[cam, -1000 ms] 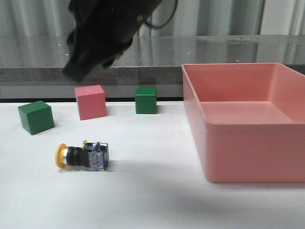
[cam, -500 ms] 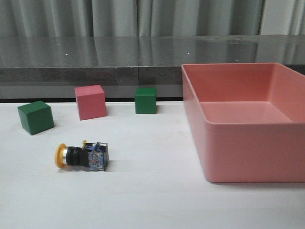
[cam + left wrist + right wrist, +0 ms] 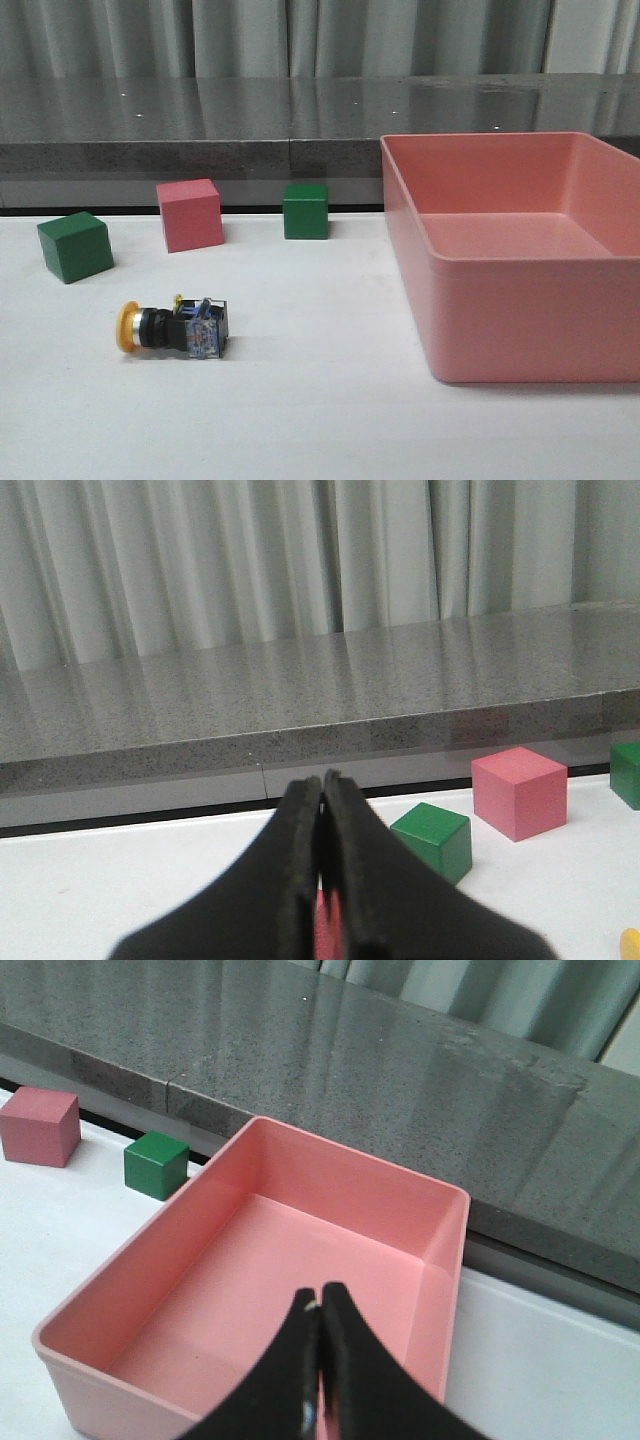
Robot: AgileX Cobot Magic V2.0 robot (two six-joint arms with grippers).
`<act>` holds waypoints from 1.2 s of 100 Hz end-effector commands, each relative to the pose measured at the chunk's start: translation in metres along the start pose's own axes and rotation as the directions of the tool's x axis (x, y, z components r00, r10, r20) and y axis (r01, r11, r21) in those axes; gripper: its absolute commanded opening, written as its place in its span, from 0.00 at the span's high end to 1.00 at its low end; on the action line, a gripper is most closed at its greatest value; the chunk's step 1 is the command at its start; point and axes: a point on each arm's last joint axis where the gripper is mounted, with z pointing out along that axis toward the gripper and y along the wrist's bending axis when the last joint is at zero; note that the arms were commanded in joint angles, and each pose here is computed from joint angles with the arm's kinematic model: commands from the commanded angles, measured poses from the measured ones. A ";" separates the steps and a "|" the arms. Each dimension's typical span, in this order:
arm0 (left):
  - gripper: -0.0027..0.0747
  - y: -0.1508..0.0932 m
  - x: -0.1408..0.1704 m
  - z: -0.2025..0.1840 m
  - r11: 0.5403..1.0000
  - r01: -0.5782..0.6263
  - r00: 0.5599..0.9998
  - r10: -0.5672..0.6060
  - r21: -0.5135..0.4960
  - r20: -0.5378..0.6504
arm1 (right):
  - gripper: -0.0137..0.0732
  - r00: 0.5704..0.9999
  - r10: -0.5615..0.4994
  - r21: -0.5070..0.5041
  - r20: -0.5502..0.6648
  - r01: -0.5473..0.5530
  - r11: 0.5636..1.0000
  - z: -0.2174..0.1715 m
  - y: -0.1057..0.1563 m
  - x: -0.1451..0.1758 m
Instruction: Place and stand button with both arms
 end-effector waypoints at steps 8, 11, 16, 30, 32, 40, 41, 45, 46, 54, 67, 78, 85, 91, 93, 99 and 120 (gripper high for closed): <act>0.99 -0.002 0.006 -0.002 1.000 0.018 0.997 -0.018 0.004 0.070 | 0.91 0.988 0.006 0.070 0.153 -0.017 0.997 -0.018 0.001 0.014; 0.99 -0.002 0.006 -0.002 1.000 0.018 0.997 -0.018 0.004 0.070 | 0.91 0.988 0.005 0.071 0.157 -0.017 0.997 -0.020 0.003 0.018; 0.99 -0.002 0.006 -0.002 1.000 0.018 0.997 -0.018 0.004 0.070 | 0.91 0.987 0.005 0.072 0.163 -0.017 0.997 -0.022 0.004 0.023; 0.99 -0.002 0.004 -0.002 1.000 0.020 0.996 -0.020 0.005 0.088 | 0.91 0.983 0.008 0.076 0.181 -0.022 0.997 -0.025 0.005 0.026; 0.99 -0.002 0.003 -0.002 0.999 0.032 0.995 -0.032 0.005 0.095 | 0.91 0.983 0.009 0.076 0.182 -0.023 0.997 -0.025 0.005 0.026; 0.99 0.000 0.001 -0.002 0.985 0.173 0.977 -0.172 0.004 0.128 | 0.91 0.983 0.012 0.075 0.183 -0.026 0.997 -0.025 0.005 0.026; 0.99 0.000 0.000 -0.002 0.983 0.185 0.974 -0.184 0.004 0.133 | 0.91 0.983 0.012 0.075 0.183 -0.026 0.997 -0.025 0.005 0.026; 0.99 0.002 -0.001 -0.003 0.959 0.283 0.948 -0.281 0.002 0.151 | 0.91 0.983 0.013 0.075 0.183 -0.027 0.997 -0.025 0.005 0.026; 0.99 0.002 -0.002 -0.003 0.950 0.312 0.938 -0.308 0.002 0.157 | 0.91 0.983 0.013 0.075 0.183 -0.027 0.997 -0.025 0.005 0.026; 0.99 0.005 -0.004 -0.003 0.900 0.436 0.884 -0.429 0.002 0.185 | 0.91 0.983 0.015 0.074 0.182 -0.029 0.997 -0.025 0.005 0.026; 0.99 0.005 -0.014 -0.004 0.847 0.531 0.838 -0.528 0.018 0.134 | 0.91 0.983 0.018 0.073 0.183 -0.032 0.997 -0.025 0.005 0.026; 0.99 0.001 -0.037 -0.004 0.855 0.517 0.856 -0.516 0.041 -0.031 | 0.91 0.982 0.028 0.069 0.184 -0.041 0.997 -0.025 0.005 0.026; 0.99 0.000 -0.057 -0.001 0.879 0.475 0.872 -0.463 0.042 -0.158 | 0.91 0.982 0.034 0.067 0.185 -0.047 0.997 -0.025 0.006 0.026; 0.99 0.001 -0.072 0.007 0.910 0.415 0.878 -0.392 0.027 -0.276 | 0.91 0.981 0.044 0.063 0.187 -0.056 0.996 -0.025 0.006 0.026; 0.99 0.002 -0.079 0.008 0.922 0.387 0.881 -0.360 0.028 -0.306 | 0.91 0.981 0.046 0.063 0.187 -0.058 0.996 -0.025 0.006 0.026; 0.99 0.004 -0.095 0.020 0.947 0.320 0.862 -0.277 0.030 -0.424 | 0.91 0.981 0.048 0.062 0.187 -0.061 0.996 -0.025 0.006 0.026; 0.99 -0.003 -0.124 0.081 0.939 0.102 0.794 0.122 0.329 -0.596 | 0.91 0.981 0.052 0.060 0.188 -0.065 0.996 -0.025 0.006 0.026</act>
